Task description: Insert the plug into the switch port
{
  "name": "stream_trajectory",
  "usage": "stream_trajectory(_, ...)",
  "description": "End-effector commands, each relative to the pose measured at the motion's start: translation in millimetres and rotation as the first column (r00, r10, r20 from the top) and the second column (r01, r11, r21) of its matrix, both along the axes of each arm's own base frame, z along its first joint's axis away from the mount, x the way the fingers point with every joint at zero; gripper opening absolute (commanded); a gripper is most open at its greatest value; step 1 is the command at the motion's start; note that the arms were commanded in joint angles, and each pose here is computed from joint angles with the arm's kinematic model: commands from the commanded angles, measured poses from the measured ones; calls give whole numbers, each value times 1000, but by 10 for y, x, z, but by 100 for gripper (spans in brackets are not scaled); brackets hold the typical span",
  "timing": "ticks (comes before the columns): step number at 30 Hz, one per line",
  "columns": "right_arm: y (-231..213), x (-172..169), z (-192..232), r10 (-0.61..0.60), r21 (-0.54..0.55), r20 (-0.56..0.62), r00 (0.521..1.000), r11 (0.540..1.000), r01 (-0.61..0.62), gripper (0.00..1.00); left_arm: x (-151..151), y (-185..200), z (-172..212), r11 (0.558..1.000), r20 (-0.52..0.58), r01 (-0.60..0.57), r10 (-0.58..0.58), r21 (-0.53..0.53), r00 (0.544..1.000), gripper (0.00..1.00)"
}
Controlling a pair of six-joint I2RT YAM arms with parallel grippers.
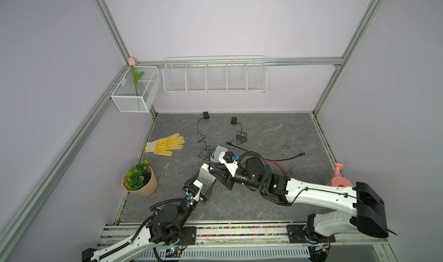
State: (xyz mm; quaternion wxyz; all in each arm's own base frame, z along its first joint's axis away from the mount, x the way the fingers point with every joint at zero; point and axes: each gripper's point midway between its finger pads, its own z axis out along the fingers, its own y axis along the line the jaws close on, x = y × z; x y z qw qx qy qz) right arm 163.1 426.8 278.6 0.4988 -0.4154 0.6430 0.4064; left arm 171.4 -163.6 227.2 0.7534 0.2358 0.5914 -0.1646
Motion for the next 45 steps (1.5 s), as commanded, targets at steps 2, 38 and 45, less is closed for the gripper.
stream_trajectory(2, -268, -272, -792, 56, -321, -115, 992, 943, -90, 43, 31, 520, 809, 936, 26, -144, 161, -321, 987, 0)
stream_trajectory(38, -769, 649, -2080, -219, -663, -336, 916, 746, -66, 31, 830, 73, -1697, 940, -882, -297, 276, 166, 381, 0)
stream_trajectory(45, -758, 689, -2420, -269, -723, -345, 899, 687, -72, 34, 794, 52, -1808, 940, -900, -284, 283, 192, 330, 0)
